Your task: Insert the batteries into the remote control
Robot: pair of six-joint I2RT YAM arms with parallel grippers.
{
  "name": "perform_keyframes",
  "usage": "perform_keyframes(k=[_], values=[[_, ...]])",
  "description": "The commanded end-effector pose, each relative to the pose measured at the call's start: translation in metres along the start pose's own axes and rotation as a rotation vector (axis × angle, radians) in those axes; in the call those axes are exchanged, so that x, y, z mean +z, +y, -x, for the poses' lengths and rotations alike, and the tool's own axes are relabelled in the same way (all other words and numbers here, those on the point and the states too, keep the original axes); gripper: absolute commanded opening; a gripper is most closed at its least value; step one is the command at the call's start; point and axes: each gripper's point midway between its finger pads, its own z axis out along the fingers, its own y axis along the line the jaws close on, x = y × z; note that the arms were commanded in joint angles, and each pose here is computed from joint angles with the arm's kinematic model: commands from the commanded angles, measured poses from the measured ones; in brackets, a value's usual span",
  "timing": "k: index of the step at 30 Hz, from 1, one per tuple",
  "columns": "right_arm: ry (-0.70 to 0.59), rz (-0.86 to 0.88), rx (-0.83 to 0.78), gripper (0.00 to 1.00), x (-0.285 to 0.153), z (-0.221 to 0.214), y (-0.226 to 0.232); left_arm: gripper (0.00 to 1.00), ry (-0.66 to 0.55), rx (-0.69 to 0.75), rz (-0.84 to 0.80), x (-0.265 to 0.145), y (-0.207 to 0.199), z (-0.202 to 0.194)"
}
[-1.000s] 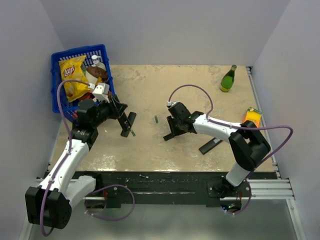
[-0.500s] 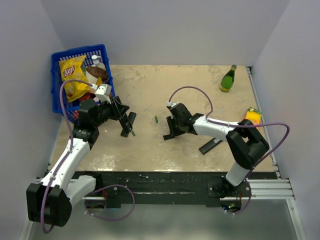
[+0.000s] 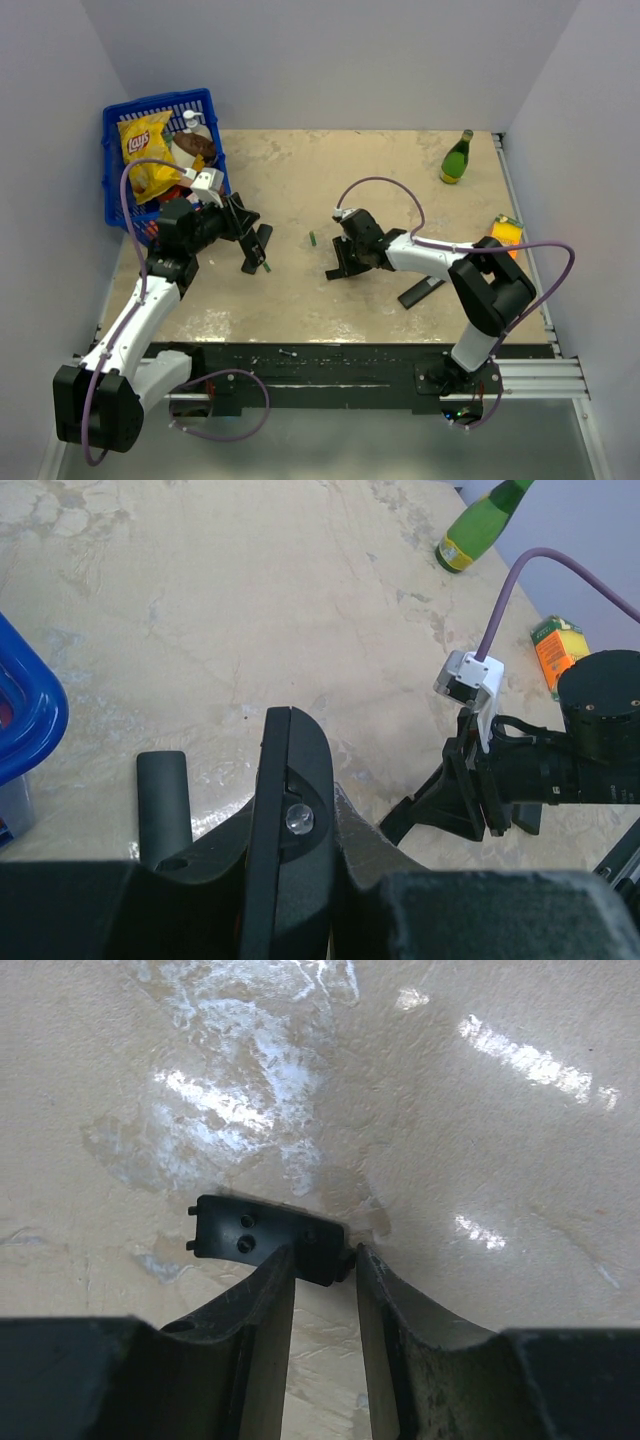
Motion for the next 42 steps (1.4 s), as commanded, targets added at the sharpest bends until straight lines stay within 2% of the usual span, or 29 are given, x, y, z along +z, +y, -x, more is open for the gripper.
perform_keyframes(k=[1, 13, 25, 31, 34, 39, 42], values=[[-0.026, 0.078, -0.019, 0.35, -0.009, 0.006, 0.012, 0.00, -0.055, 0.007, -0.026, 0.001, -0.004, 0.014], [-0.021, 0.159, -0.083, 0.35, -0.019, -0.007, 0.029, 0.00, -0.046, 0.000, -0.026, 0.003, -0.003, 0.012], [-0.118, 0.057, -0.142, 0.35, -0.027, 0.000, 0.019, 0.00, -0.036, -0.006, -0.029, 0.005, -0.002, 0.009], [-0.181, 0.113, -0.159, 0.37, -0.023, -0.004, 0.055, 0.00, -0.031, -0.009, -0.031, 0.005, -0.002, 0.007], [-0.211, 0.088, -0.162, 0.37, -0.022, -0.003, 0.063, 0.00, -0.032, -0.010, -0.033, 0.005, -0.002, 0.007], [-0.255, -0.039, -0.123, 0.47, -0.020, 0.006, 0.048, 0.00, -0.029, -0.011, -0.040, 0.006, -0.003, 0.006], [-0.257, -0.081, -0.114, 0.50, -0.017, 0.006, 0.040, 0.00, -0.029, -0.013, -0.040, 0.006, -0.003, 0.006]])
